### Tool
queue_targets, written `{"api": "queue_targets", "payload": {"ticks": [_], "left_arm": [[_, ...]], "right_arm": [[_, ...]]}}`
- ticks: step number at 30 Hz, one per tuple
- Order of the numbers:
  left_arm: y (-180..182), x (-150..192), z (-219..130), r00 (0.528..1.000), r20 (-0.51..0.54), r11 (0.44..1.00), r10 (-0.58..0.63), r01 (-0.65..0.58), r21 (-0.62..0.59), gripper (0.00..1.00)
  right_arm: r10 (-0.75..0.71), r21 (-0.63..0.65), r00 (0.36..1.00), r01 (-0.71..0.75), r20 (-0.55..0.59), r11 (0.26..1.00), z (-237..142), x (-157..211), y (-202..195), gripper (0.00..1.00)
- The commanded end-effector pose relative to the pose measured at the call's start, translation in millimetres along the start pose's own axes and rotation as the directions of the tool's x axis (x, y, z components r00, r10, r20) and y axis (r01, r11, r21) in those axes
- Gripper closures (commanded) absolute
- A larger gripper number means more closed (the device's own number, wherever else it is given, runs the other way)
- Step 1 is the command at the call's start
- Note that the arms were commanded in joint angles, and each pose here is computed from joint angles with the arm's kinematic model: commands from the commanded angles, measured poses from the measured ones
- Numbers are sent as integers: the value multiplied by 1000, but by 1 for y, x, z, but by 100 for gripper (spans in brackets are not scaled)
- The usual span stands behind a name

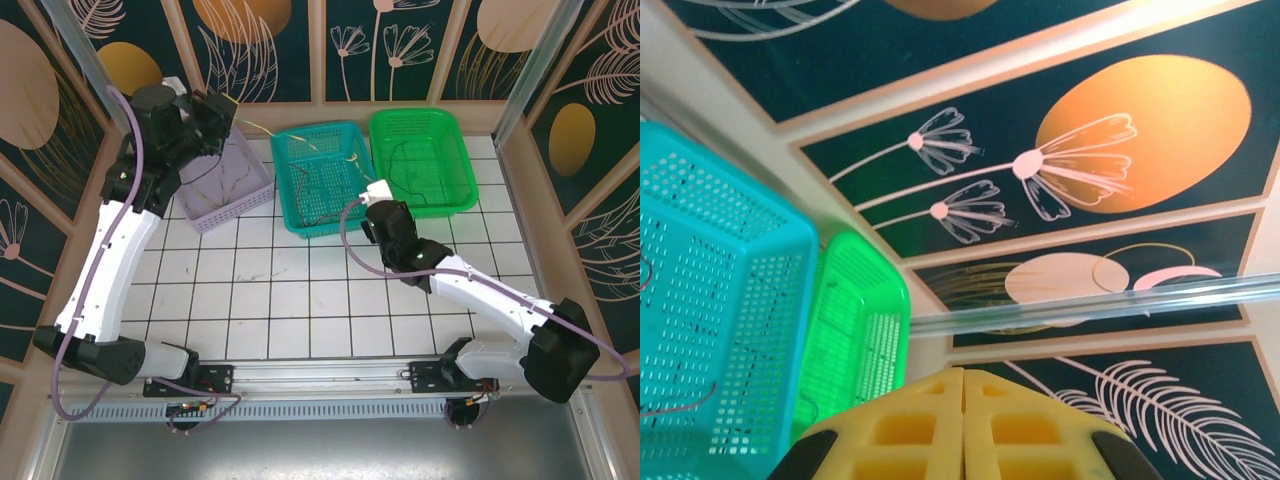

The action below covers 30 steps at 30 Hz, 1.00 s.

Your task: Untangle the cables

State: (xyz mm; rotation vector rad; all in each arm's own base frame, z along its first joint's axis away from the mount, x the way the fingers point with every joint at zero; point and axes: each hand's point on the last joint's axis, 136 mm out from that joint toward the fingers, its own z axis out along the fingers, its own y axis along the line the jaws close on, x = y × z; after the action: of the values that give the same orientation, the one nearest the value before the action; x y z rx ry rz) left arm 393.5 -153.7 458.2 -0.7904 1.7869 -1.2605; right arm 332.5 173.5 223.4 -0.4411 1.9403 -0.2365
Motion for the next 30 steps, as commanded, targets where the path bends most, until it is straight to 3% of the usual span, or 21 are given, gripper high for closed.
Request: {"api": "queue_targets", "payload": {"ticks": [1,6,10,14,17,21,25,30], "left_arm": [[8,15,3,994,-62,993,-93,97,67,100],[40,75,9,967,-198,984,-164,174,38,100],[49,135,11,929,-312,976,-201,217,20,100],[51,172,8,904,-369,972,-215,234,5,100],[57,192,6,890,-398,972,-221,234,-16,100],[70,202,2,887,-402,972,-229,228,-51,100],[75,178,-5,939,-284,981,-192,184,-53,100],[65,143,-5,987,-123,994,-102,98,-39,100]], "right_arm": [[89,-32,996,-88,22,996,-1,-17,-2,100],[277,-208,955,-251,107,945,-8,-65,19,100],[372,-267,917,-326,145,907,-2,-93,29,100],[473,-334,860,-397,191,855,5,-120,33,100],[567,-404,796,-457,212,793,8,-139,34,100],[698,-561,693,-511,178,651,7,-162,39,100],[729,-632,684,-557,18,539,-2,-165,47,60],[705,-618,691,-627,-161,474,-28,-132,49,47]]}}
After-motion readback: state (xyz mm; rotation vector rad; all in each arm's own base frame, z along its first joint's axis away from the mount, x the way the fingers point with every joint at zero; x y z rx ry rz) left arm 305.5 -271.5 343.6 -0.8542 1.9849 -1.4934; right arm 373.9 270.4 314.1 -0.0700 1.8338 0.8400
